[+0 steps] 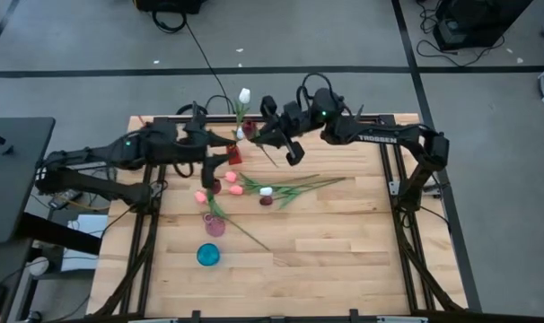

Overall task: Sort flowers into vase by color
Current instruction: Put the top dark red tulip into the pink vase

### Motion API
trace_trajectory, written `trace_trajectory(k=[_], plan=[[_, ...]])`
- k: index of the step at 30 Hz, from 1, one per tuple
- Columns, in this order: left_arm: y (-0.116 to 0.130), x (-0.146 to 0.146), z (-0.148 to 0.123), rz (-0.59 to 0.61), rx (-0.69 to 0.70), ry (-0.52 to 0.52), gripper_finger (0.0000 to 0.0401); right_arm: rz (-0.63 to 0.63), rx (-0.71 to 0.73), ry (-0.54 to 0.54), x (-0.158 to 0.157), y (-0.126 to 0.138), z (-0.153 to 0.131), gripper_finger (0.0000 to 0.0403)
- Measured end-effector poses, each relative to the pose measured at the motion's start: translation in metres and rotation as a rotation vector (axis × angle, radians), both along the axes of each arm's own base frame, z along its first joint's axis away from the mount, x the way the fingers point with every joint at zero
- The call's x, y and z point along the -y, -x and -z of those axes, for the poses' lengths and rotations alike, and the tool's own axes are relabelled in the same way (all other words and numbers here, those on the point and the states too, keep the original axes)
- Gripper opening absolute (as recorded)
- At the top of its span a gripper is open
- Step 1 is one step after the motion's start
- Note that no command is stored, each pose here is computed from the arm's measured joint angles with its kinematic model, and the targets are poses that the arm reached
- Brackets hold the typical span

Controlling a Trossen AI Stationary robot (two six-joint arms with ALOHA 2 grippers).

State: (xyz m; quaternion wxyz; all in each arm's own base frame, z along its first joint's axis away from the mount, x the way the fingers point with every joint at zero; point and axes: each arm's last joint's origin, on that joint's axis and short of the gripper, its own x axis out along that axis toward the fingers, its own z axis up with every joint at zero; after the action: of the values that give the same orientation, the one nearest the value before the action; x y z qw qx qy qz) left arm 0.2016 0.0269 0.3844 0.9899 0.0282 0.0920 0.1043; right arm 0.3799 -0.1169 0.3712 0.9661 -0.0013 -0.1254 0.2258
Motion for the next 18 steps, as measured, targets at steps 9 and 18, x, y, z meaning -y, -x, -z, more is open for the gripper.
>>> trace_trajectory(k=[9, 18], plan=[[-0.032, -0.011, 0.01, 0.04, 0.0, -0.078, 0.016, 0.012, 0.158, -0.041, 0.009, 0.007, -0.015, 0.0032], [-0.046, -0.014, 0.014, 0.041, 0.019, -0.087, 0.016, 0.022, 0.212, 0.006, 0.004, 0.007, -0.017, 0.0032]])
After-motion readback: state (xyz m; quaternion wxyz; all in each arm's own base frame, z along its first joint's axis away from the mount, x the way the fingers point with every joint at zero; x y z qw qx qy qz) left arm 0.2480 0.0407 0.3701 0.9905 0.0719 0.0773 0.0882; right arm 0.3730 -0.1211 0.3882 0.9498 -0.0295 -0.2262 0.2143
